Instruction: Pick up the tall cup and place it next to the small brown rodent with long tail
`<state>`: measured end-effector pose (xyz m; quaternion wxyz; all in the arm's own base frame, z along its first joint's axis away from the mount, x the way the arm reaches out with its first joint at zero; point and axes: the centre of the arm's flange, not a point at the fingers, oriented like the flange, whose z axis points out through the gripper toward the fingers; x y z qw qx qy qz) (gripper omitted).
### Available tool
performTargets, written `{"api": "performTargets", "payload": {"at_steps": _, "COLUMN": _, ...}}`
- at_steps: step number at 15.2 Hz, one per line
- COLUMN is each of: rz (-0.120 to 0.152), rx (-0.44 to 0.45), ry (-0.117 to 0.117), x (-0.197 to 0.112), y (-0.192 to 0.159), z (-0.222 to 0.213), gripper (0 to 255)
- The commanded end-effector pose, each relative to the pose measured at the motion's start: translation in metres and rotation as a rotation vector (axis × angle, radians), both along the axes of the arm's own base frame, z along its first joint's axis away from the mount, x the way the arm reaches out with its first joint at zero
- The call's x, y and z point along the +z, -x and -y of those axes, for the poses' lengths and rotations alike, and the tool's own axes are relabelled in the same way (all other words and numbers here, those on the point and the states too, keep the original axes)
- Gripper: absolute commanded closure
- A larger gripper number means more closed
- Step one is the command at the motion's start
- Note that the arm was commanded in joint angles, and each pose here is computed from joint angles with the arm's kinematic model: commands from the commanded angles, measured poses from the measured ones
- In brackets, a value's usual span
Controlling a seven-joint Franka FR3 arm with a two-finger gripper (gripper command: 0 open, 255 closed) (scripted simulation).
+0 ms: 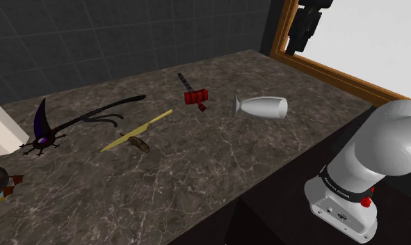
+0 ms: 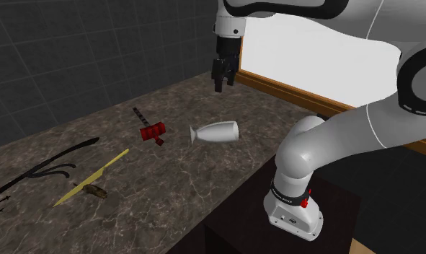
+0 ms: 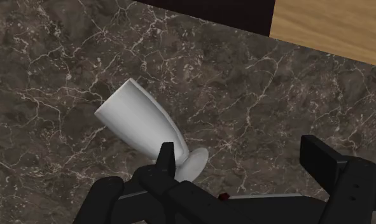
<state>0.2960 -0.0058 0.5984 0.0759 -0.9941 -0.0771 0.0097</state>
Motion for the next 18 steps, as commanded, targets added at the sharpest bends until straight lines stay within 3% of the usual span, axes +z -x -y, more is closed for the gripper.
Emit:
{"api": "performTargets", "payload": {"at_steps": 1, "rz": 0.0, "rx": 0.0, "ry": 0.0, "x": 0.0, "y": 0.0, "z": 0.0, "gripper": 0}}
{"api": "performTargets", "payload": {"at_steps": 18, "rz": -0.182, "rx": 0.462, "ry": 0.296, "x": -0.195, "y": -0.144, "z": -0.055, "gripper": 0}}
